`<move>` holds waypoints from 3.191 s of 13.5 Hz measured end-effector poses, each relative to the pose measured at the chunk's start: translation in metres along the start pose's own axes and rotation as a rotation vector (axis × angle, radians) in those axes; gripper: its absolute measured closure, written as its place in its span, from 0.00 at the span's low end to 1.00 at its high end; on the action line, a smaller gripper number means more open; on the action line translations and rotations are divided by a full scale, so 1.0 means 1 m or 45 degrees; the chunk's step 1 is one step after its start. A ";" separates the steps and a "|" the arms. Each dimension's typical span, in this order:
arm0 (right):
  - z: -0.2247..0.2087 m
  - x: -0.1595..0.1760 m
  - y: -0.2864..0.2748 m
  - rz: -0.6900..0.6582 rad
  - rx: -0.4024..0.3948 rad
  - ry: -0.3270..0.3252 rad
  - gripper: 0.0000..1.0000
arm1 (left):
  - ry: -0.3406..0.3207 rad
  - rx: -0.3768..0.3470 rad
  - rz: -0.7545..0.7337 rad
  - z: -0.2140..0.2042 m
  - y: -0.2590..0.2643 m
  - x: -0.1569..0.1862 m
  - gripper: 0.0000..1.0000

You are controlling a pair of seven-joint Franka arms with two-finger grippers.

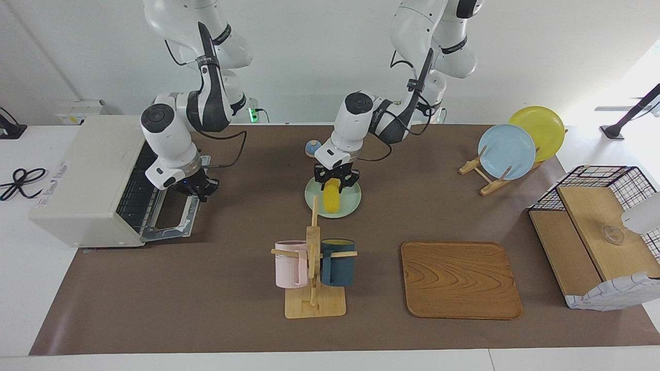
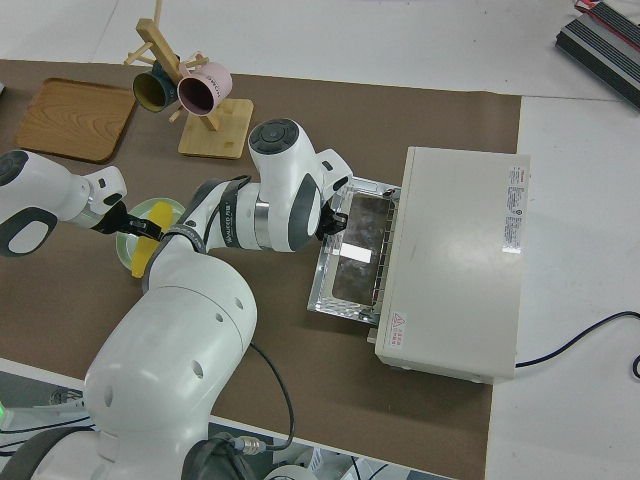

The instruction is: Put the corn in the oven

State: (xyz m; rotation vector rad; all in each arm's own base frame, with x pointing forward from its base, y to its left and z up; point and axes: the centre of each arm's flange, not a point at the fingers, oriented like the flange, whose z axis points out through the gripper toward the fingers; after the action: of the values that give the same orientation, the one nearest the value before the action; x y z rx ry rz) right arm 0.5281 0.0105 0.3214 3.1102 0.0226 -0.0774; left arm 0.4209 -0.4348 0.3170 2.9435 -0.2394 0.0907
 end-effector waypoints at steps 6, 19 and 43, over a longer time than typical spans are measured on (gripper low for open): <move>0.025 0.006 -0.001 0.026 0.001 -0.012 0.99 | 0.009 0.001 -0.011 -0.002 -0.005 0.004 0.26; -0.064 0.020 -0.061 0.262 0.078 -0.062 0.91 | 0.115 0.112 -0.315 -0.209 -0.227 0.139 0.00; -0.016 -0.038 -0.490 0.053 0.001 0.209 0.00 | -0.011 0.165 -0.316 -0.339 -0.360 0.077 0.00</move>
State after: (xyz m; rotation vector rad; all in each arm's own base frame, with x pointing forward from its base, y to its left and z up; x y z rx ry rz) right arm 0.4837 0.5006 0.3247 3.1068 -0.0383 0.1785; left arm 0.5411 -0.0334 0.5901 3.0745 0.1366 0.0609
